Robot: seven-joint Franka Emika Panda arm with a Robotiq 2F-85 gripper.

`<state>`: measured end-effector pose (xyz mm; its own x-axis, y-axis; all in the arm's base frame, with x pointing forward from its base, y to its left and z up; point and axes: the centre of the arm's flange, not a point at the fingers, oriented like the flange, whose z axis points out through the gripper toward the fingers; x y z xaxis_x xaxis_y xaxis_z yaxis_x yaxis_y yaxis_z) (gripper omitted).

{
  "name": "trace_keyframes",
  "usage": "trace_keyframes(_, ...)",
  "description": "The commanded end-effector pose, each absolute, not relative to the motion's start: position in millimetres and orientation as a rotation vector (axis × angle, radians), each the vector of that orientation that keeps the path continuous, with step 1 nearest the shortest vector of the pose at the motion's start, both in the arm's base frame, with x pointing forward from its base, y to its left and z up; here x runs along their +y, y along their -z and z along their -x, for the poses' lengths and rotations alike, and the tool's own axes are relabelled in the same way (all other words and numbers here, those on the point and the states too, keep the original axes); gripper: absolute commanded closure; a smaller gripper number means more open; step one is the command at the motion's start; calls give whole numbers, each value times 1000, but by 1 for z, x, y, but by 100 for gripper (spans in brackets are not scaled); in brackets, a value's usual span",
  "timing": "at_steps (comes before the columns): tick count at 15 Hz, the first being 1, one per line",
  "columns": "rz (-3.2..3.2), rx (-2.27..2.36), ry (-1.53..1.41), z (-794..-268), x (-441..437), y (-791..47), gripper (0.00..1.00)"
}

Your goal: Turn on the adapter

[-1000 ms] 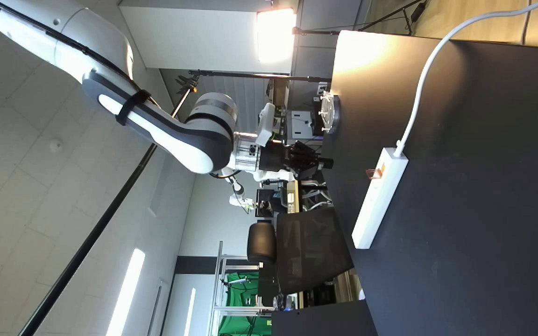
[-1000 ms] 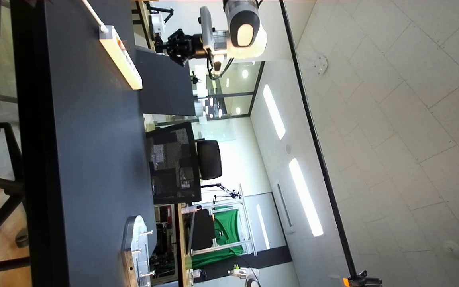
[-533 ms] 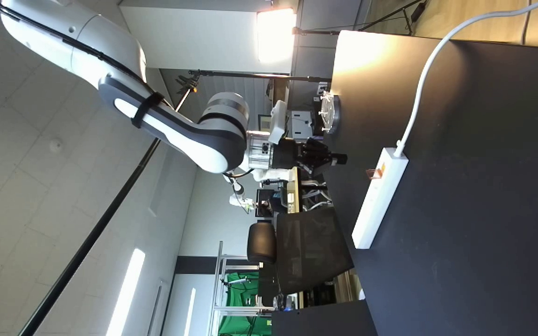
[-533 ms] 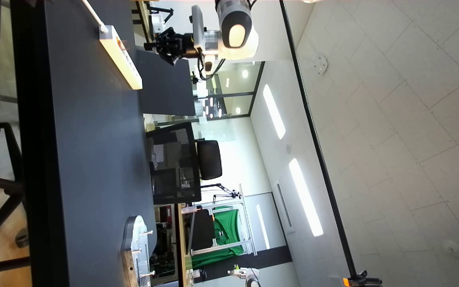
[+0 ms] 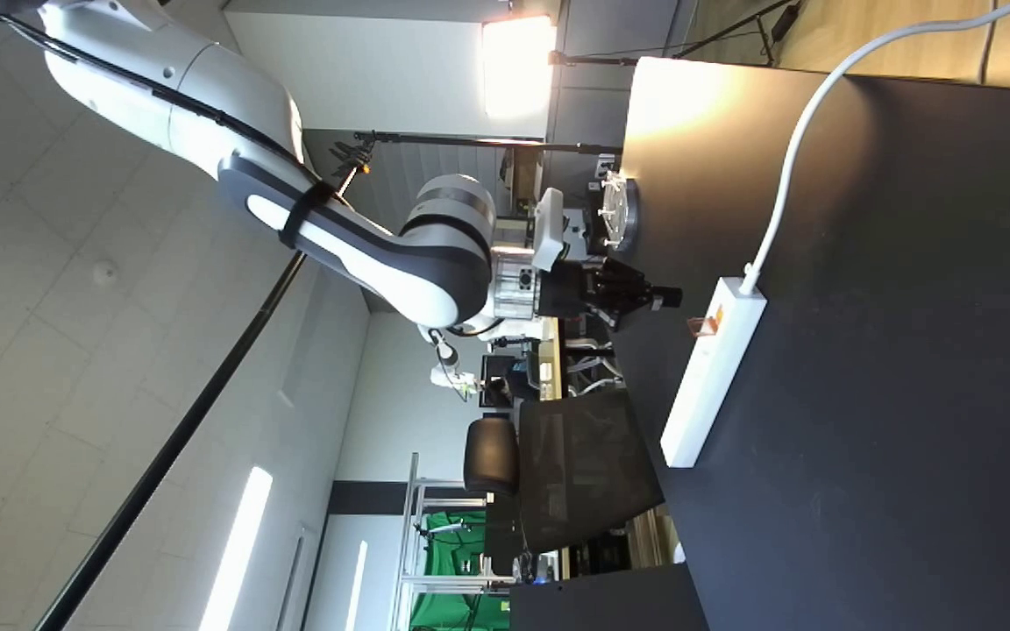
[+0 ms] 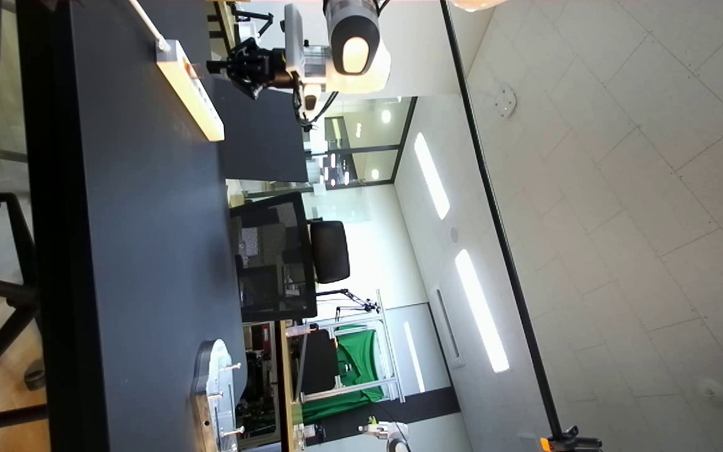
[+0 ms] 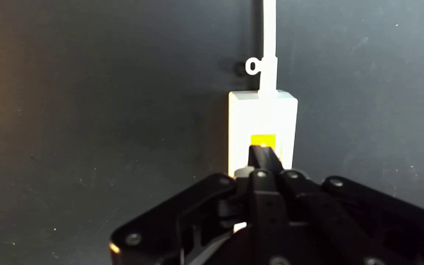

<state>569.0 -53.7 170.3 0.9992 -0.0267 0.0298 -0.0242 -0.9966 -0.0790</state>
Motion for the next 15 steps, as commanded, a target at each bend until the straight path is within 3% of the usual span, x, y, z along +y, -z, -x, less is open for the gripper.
trace_keyframes(1, 3058, 32, 56, -579, -50, -163, 100)
trace_keyframes(15, 3053, -5, 83, -593, -35, -132, 100)
